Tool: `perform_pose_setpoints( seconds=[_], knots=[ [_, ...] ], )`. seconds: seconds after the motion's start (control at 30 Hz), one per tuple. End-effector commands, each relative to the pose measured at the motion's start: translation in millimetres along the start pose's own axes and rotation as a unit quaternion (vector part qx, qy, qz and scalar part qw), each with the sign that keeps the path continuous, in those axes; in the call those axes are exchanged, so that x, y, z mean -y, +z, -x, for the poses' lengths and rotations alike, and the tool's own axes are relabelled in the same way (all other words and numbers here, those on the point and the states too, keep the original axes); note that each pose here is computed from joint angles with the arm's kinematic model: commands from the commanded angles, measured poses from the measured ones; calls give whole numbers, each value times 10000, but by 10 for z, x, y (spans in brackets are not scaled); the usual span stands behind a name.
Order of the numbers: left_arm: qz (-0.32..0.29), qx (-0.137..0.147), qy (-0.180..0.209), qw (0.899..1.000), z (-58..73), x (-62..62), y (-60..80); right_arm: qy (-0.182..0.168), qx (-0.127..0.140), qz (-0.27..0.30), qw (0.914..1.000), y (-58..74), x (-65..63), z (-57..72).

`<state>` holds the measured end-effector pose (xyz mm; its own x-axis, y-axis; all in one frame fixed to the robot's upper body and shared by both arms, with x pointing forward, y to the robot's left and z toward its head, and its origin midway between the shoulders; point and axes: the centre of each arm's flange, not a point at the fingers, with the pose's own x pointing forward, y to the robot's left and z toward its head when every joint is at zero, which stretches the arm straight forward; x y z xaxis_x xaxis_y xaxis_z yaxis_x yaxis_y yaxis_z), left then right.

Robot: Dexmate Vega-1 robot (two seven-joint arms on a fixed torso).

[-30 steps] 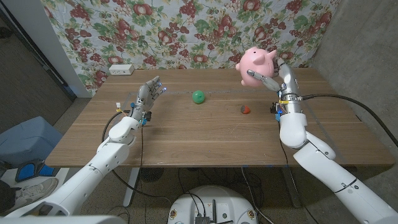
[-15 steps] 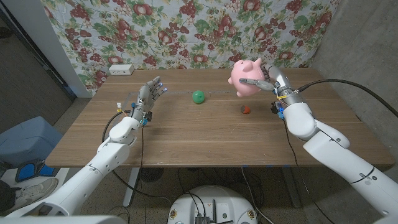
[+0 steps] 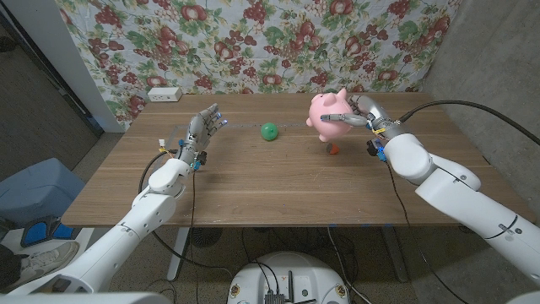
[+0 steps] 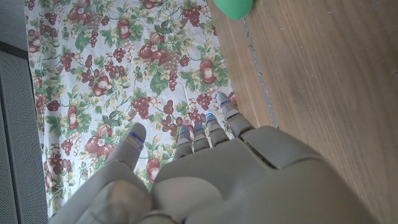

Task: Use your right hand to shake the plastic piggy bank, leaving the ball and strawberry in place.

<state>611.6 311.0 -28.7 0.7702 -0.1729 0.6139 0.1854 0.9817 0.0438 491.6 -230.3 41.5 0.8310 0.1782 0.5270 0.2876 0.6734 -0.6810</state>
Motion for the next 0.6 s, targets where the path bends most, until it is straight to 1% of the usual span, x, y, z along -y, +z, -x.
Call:
perform_pose_setpoints(
  seconds=[0.03, 0.17, 0.33, 0.43, 0.6],
  knots=[
    [14, -21, -20, 10000, -19, -22, -21, -331, -9, -27, 9994, 0, 11, 25],
    [17, -26, -6, 10000, -26, -43, -24, -660, 73, -134, 9977, -27, 23, 46],
    [16, -17, -8, 10000, -42, -64, -23, -1230, 234, -259, 9918, -53, 28, 84],
    [27, -16, -6, 10000, -53, -76, -25, -1663, 328, -374, 9848, -81, 26, 107],
    [36, -21, -17, 10000, -73, -93, -34, -2174, 413, -515, 9739, -119, 35, 132]
  ],
)
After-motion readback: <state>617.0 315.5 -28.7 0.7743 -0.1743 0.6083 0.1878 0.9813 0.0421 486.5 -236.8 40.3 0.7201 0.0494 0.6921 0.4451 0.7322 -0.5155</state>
